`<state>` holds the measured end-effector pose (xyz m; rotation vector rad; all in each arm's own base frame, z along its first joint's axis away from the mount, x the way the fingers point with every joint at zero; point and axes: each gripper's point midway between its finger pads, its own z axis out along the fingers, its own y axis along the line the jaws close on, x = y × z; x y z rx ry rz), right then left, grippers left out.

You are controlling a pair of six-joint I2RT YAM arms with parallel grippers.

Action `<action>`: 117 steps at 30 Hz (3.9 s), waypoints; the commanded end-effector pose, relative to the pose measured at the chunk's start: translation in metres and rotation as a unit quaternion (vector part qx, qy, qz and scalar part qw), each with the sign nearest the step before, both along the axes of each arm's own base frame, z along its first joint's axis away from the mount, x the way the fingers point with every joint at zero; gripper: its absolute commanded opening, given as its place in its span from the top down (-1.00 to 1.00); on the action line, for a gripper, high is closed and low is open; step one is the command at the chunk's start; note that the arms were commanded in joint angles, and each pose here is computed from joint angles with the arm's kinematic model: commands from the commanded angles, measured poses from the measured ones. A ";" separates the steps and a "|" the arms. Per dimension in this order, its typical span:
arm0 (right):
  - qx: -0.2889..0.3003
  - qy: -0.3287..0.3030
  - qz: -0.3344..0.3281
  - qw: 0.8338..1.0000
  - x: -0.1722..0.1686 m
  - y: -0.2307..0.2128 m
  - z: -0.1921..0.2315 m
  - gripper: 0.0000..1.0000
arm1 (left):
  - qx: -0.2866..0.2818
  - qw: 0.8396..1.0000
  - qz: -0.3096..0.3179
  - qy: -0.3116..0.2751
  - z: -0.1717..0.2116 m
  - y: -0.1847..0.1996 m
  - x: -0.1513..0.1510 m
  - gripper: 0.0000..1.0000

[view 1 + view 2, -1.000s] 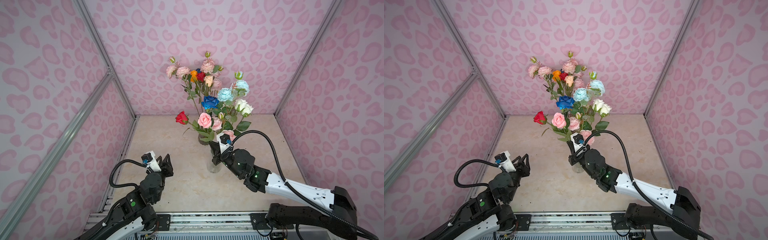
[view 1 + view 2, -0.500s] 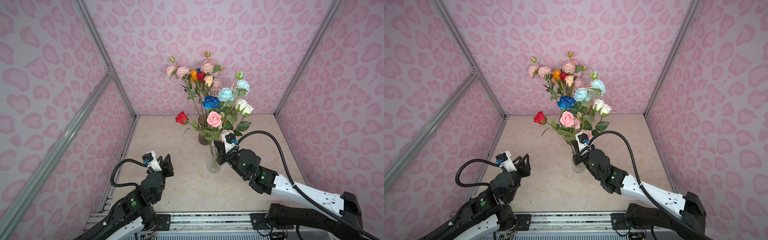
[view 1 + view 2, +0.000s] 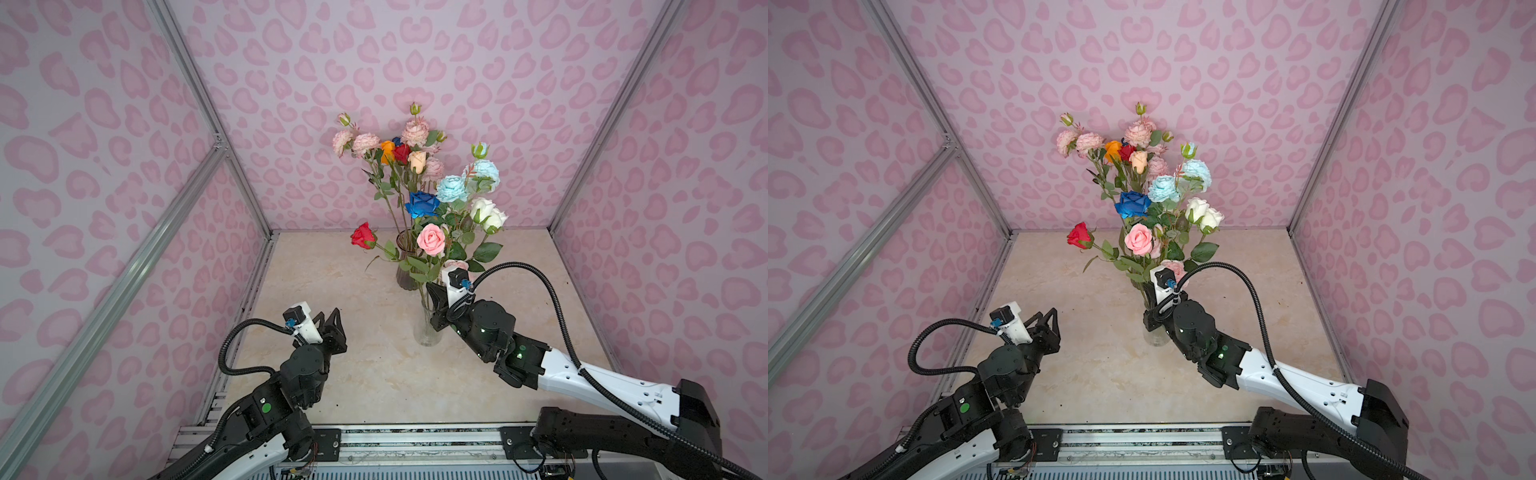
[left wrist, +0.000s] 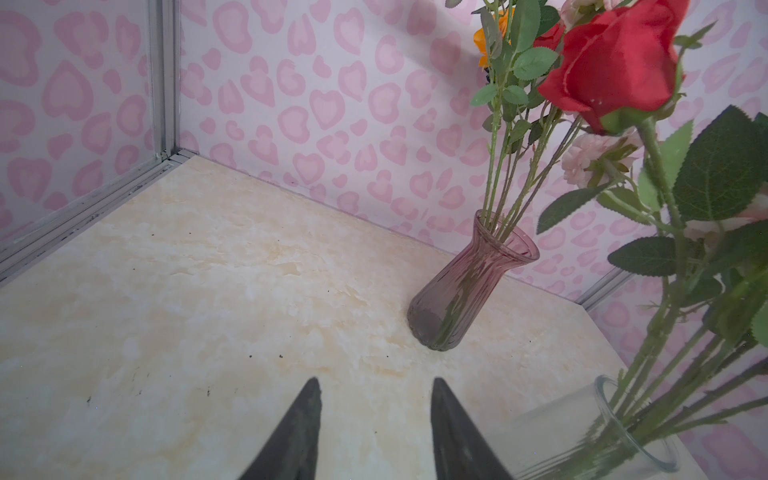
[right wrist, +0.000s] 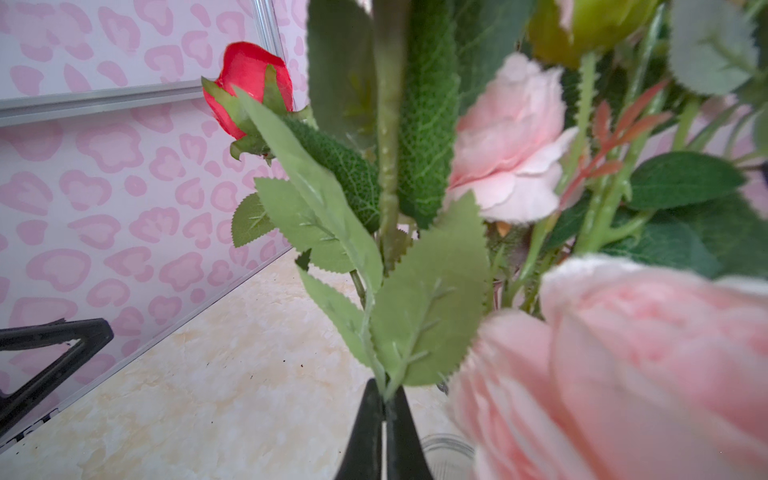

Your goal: Arrange the flowers into the vase

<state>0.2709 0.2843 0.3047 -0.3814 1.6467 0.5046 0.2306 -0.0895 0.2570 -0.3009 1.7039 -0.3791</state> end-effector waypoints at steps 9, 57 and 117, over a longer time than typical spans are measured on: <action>-0.059 0.011 -0.010 0.998 -0.006 0.000 -0.024 1.00 | -0.012 1.000 0.002 -0.007 0.003 -0.001 0.002 0.11; -0.036 -0.050 -0.023 0.998 -0.057 -0.063 0.073 0.47 | 0.007 0.999 -0.013 -0.035 0.056 0.000 -0.002 0.06; -0.090 0.092 -0.359 0.924 0.119 -0.314 -0.207 -1.00 | 0.189 0.979 0.054 0.059 -0.141 0.113 0.157 -0.96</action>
